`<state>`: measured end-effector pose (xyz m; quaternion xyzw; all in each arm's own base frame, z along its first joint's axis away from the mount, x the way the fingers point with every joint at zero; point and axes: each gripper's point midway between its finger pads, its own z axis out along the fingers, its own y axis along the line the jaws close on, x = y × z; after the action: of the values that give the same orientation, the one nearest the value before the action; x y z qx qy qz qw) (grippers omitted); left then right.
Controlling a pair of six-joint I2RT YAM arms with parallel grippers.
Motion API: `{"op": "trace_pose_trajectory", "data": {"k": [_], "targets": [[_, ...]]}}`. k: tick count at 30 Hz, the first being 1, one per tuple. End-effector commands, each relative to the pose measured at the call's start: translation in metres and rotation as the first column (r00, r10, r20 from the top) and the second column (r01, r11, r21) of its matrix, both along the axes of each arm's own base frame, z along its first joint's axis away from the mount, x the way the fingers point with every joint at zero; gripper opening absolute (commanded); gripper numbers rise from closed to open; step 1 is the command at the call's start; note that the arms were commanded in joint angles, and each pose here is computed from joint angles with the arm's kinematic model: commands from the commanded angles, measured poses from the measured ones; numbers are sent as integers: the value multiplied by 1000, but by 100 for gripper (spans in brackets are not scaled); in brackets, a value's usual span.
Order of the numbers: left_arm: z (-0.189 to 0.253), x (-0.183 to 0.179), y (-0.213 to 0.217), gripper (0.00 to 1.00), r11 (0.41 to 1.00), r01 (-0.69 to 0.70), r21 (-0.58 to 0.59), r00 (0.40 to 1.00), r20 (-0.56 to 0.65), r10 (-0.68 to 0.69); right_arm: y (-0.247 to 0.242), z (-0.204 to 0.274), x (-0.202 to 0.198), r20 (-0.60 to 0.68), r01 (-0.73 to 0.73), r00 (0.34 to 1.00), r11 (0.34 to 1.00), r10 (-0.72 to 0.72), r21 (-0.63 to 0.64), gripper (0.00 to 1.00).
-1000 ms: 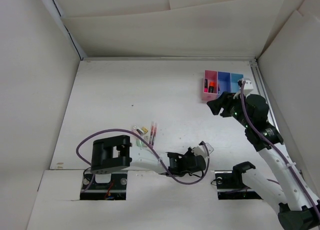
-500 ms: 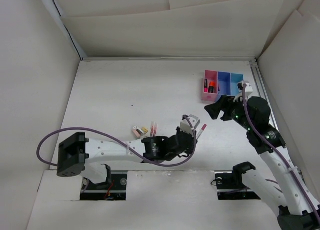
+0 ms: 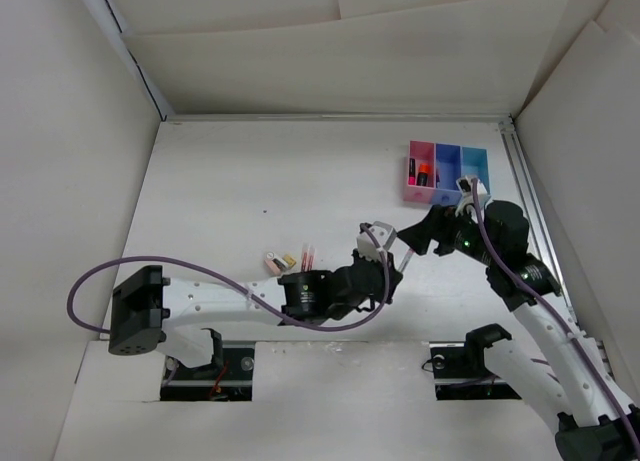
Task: Sort the stationery into containers
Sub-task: Pick up the pen from the corner of the board, then place the pen in the storage box.
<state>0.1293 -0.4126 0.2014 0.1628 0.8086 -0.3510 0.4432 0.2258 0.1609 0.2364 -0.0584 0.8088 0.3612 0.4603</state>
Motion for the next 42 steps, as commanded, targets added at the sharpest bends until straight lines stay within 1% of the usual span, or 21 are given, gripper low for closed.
{"op": "trace_pose_trajectory", "data": {"k": [1,4,6,7,8,11,12,14,17,18,22,25,26,27,29,31,35,36,37,38,42], "targets": [[59,11,-6,0,984,-47,-169,998,21,51,4,19,1,69,-28,997,999,25,38,84],[68,14,-6,0,980,-67,-187,997,29,74,4,17,0,61,-28,998,999,25,36,84],[73,16,-6,0,977,-77,-197,996,33,85,4,15,-1,52,-27,998,999,26,33,83],[74,18,-5,0,976,-88,-197,995,35,97,4,15,-1,52,-27,998,999,26,33,80],[74,20,-7,0,976,-96,-197,994,37,106,4,17,0,55,-25,998,999,22,44,75],[75,24,-4,0,973,-124,-196,990,45,135,10,15,-2,45,-49,998,996,45,73,65],[75,26,-3,0,971,-134,-196,988,47,145,11,15,-4,38,-55,998,995,52,82,58],[71,28,-3,0,973,-142,-182,986,57,155,11,15,-4,38,-55,998,995,52,82,51],[71,30,-1,0,971,-153,-182,984,60,167,11,17,-3,41,-53,998,994,49,91,37],[72,31,0,0,970,-162,-181,983,62,175,12,17,-3,35,-50,998,994,47,97,28],[74,31,-3,0,968,-161,-191,982,62,176,13,22,-5,47,-60,997,992,55,111,11],[71,32,-7,0,972,-159,-176,982,69,173,12,26,-3,51,-45,998,992,39,117,8],[70,34,-8,1,972,-167,-167,981,71,181,12,26,-3,51,-45,998,992,39,117,7],[70,34,-8,5,972,-167,-167,981,71,181,10,26,-2,52,-33,998,993,28,114,7],[70,34,-8,5,972,-167,-167,981,71,181,10,26,3,45,-22,999,994,17,110,6],[74,35,-5,10,968,-177,-176,979,74,192,11,31,6,61,-24,998,993,17,114,6],[72,35,-4,40,971,-174,-161,979,81,189,9,26,17,55,6,998,995,-11,96,6],[76,35,-3,52,970,-174,-170,978,81,190,10,22,20,40,7,999,996,-11,92,6],[76,36,-2,56,968,-182,-170,977,83,199,7,25,25,51,33,998,996,-37,88,6],[80,35,3,63,967,-182,-181,976,83,199,6,27,31,57,50,997,996,-54,77,6],[80,37,19,65,965,-202,-166,971,96,220,-4,33,55,80,125,988,991,-128,39,6]]}}
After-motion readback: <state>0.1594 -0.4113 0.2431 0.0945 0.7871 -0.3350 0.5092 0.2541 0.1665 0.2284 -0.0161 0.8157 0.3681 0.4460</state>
